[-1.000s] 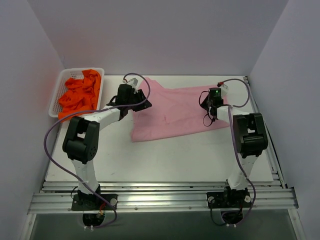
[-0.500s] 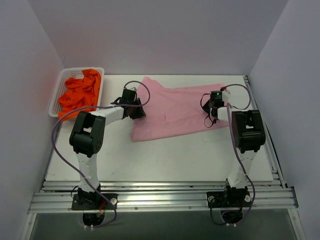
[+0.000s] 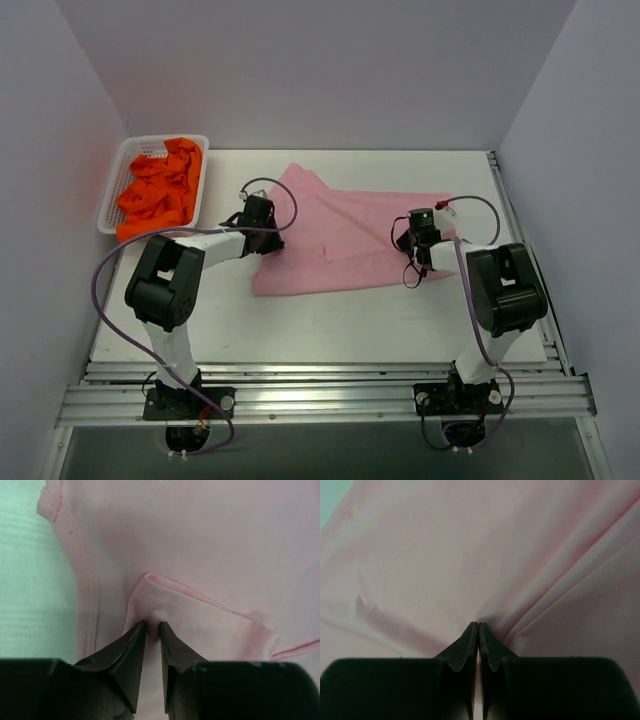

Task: Fold and stack the t-shirts
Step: Fold the flattened tshirt in 1/3 of the way, then grap the side of the flattened tshirt furthest away from the robot with both arms

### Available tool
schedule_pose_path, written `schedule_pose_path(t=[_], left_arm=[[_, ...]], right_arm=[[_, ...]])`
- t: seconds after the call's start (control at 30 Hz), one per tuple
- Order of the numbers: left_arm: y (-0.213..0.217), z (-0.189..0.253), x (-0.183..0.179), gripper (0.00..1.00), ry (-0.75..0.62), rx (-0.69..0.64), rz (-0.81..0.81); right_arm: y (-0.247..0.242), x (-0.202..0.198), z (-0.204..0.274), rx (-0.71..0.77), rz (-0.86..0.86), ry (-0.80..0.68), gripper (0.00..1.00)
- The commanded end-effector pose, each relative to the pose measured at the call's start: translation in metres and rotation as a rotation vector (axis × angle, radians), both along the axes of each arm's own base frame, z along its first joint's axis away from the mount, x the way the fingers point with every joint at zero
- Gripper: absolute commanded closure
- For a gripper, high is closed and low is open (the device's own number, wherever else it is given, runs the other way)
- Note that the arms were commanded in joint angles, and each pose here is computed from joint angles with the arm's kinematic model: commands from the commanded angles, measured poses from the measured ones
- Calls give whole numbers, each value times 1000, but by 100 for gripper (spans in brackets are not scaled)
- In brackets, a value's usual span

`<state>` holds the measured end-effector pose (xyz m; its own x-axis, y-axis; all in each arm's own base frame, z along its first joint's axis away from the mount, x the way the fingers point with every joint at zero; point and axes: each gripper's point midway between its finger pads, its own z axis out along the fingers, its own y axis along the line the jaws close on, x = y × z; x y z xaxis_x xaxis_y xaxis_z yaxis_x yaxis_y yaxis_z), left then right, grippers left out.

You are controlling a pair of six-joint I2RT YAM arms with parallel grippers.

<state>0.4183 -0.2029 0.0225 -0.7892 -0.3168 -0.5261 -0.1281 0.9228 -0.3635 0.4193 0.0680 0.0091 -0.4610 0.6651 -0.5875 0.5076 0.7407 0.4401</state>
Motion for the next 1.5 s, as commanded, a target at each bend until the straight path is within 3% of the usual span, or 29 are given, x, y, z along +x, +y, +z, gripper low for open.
schedule_pose_path(t=[0.0,0.3,0.5,0.57,0.63,0.67,0.7,0.77,0.8,0.9,0.97,1.0,1.03,1.1,1.13,1.2,1.23,1.4,1.47], left_arm=[[30,-34,-55,71,145,116,46],[53,-4,-112,71,115,177,97],[70,41,-116,70,29,195,160],[73,72,-107,65,-40,183,180],[71,106,-95,55,-108,162,199],[71,117,-91,39,-130,161,198],[69,127,-86,32,-151,154,200],[64,155,-69,11,-210,144,194],[64,165,-62,6,-233,141,189],[57,192,-22,6,-311,108,124],[52,183,10,6,-310,96,59],[49,202,32,6,-347,31,19],[47,175,50,6,-294,33,-6],[46,189,85,4,-334,7,-57],[50,154,101,4,-265,10,-73],[50,165,132,4,-302,20,-115],[48,126,139,4,-217,21,-141],[34,68,161,3,-113,-89,-253],[22,68,163,3,-116,-140,-300]], right_arm=[[5,-66,-33,-79,-7,203,100],[0,-110,-19,-179,-72,217,100],[-12,-127,18,-221,-158,158,100],[-12,-120,35,-223,-171,114,99],[-15,-116,52,-239,-187,77,75],[-11,-107,67,-239,-179,45,57],[-12,-104,75,-256,-184,38,28],[-10,-90,97,-268,-181,-4,15],[-10,-87,101,-279,-180,-5,11],[-9,-70,121,-324,-169,-41,11],[-8,-63,127,-331,-157,-57,11],[-7,-58,128,-334,-142,-72,11],[-4,-56,126,-321,-122,-74,11],[-1,-49,127,-297,-103,-103,11],[-5,-50,122,-300,-97,-94,11],[-3,-49,119,-285,-81,-95,11],[-8,-51,114,-289,-88,-80,11],[-19,-56,104,-296,-86,-51,11],[-25,-52,107,-285,-102,-73,11]])
